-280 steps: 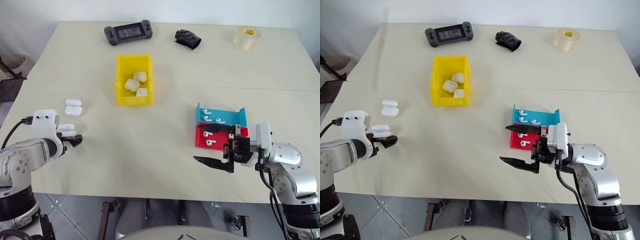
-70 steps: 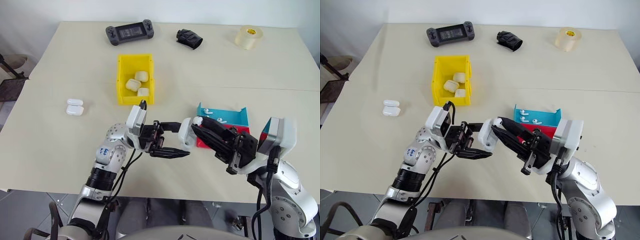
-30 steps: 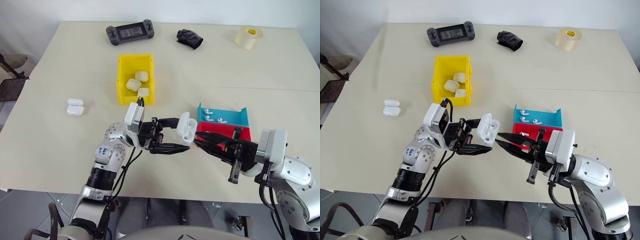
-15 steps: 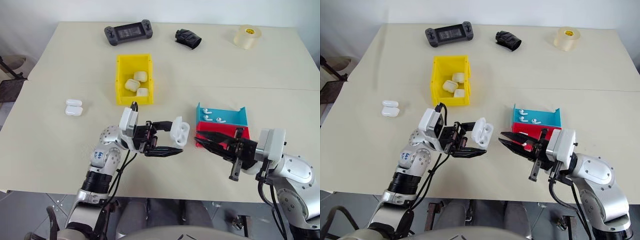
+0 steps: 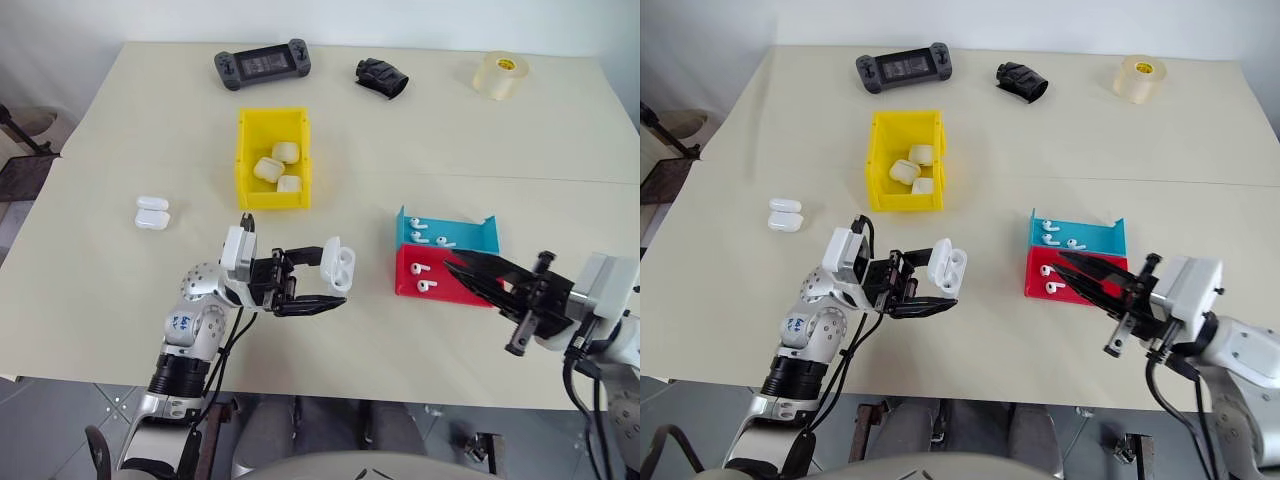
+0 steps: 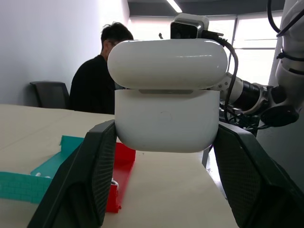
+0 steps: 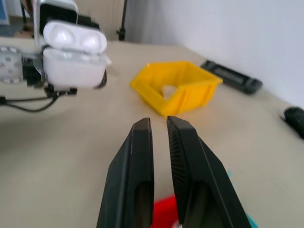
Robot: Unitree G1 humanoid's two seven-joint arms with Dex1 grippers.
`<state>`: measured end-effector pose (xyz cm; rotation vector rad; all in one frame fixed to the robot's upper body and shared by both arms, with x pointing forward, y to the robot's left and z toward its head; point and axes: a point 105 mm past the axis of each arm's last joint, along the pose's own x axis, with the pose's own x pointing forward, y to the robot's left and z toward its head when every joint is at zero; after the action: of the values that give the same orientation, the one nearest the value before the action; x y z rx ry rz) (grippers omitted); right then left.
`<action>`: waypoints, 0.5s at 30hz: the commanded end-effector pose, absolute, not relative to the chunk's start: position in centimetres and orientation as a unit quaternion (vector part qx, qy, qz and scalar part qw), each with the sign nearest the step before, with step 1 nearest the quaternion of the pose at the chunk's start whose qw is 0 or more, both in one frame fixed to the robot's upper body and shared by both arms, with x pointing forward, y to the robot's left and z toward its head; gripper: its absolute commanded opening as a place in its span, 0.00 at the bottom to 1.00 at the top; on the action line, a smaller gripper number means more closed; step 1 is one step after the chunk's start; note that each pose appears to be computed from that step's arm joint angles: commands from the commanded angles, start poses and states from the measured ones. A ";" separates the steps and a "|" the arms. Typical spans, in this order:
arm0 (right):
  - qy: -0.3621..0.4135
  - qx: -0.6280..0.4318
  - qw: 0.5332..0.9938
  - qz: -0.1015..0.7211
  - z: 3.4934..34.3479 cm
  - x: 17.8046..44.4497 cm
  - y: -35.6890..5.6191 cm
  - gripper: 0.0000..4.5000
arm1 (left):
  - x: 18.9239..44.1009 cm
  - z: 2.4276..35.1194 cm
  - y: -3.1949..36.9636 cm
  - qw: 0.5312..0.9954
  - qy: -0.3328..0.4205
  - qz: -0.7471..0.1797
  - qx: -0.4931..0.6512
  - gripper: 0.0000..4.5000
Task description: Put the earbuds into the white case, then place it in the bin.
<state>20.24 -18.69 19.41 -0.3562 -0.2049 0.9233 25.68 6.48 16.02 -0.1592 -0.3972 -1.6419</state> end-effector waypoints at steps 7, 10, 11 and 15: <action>0.021 -0.153 0.886 0.437 18.4 19.1 -22.7 0.21 | 25.1 16.9 6.2 0.651 -0.203 -0.730 -0.050 0.61; 0.032 -0.181 0.871 0.456 18.3 19.5 -22.0 0.41 | 25.0 17.0 6.1 0.653 -0.206 -0.728 -0.049 0.61; 0.036 -0.189 0.866 0.461 18.3 19.6 -21.8 0.49 | 25.0 17.0 6.0 0.653 -0.207 -0.727 -0.049 0.61; 0.095 -0.219 0.839 0.489 17.7 20.3 -20.9 0.79 | 24.9 16.9 6.2 0.658 -0.205 -0.723 -0.046 0.61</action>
<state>20.27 -21.54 17.67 -0.4161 0.1530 0.9975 25.45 6.27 16.35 -0.1382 -0.4306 -1.6303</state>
